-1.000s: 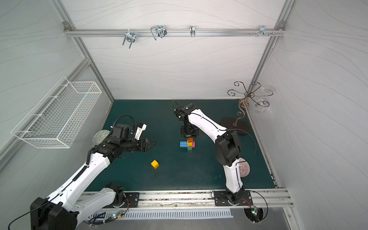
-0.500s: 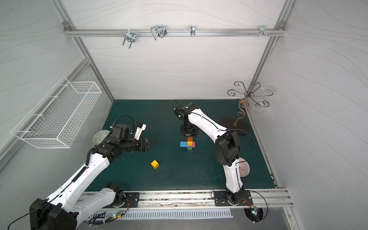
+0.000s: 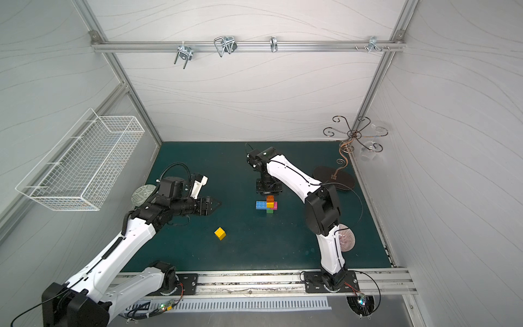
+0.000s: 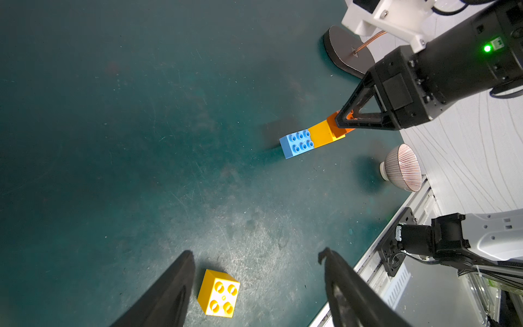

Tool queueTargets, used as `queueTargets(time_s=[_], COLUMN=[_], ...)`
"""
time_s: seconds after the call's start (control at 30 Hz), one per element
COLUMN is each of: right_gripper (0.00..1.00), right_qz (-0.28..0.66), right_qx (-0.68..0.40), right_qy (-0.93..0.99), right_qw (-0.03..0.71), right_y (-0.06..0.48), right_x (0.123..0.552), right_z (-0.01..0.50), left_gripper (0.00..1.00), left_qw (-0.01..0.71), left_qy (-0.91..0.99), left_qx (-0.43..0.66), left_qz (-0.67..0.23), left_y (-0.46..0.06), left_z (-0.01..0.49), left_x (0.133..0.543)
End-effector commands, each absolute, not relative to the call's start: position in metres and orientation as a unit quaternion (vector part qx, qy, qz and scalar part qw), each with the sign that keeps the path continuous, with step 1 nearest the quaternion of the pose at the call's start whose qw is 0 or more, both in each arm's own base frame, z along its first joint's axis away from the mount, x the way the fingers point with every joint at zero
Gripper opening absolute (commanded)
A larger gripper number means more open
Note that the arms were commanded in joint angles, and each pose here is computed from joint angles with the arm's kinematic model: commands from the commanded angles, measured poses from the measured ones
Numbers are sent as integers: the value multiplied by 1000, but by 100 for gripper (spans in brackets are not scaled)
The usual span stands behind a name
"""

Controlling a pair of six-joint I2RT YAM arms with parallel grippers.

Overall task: Assemble the number 4 with lego
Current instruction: Assemble the lego brick with the lego brick.

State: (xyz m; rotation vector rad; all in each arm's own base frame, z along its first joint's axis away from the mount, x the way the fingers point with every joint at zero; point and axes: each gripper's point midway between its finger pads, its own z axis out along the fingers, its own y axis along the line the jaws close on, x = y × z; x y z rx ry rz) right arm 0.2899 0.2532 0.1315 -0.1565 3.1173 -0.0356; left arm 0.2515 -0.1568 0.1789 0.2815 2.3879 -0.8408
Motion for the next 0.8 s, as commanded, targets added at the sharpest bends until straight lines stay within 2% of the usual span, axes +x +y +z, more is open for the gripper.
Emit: queueTargets(time_s=[0.0, 0.43, 0.77], right_gripper=[23, 21, 20], right_qz=[-23, -28, -38], right_qx=[-44, -37, -45], right_qy=[999, 999, 998], right_qw=[-10, -7, -22], right_y=[249, 245, 246], right_x=[281, 278, 278], right_z=[124, 128, 108], left_gripper=[74, 74, 74], left_qw=[318, 321, 324], left_qy=[886, 885, 884], left_qx=[117, 117, 118], left_qz=[-315, -316, -315], left_y=[-158, -158, -158], left_z=[191, 192, 194], left_x=[256, 256, 255])
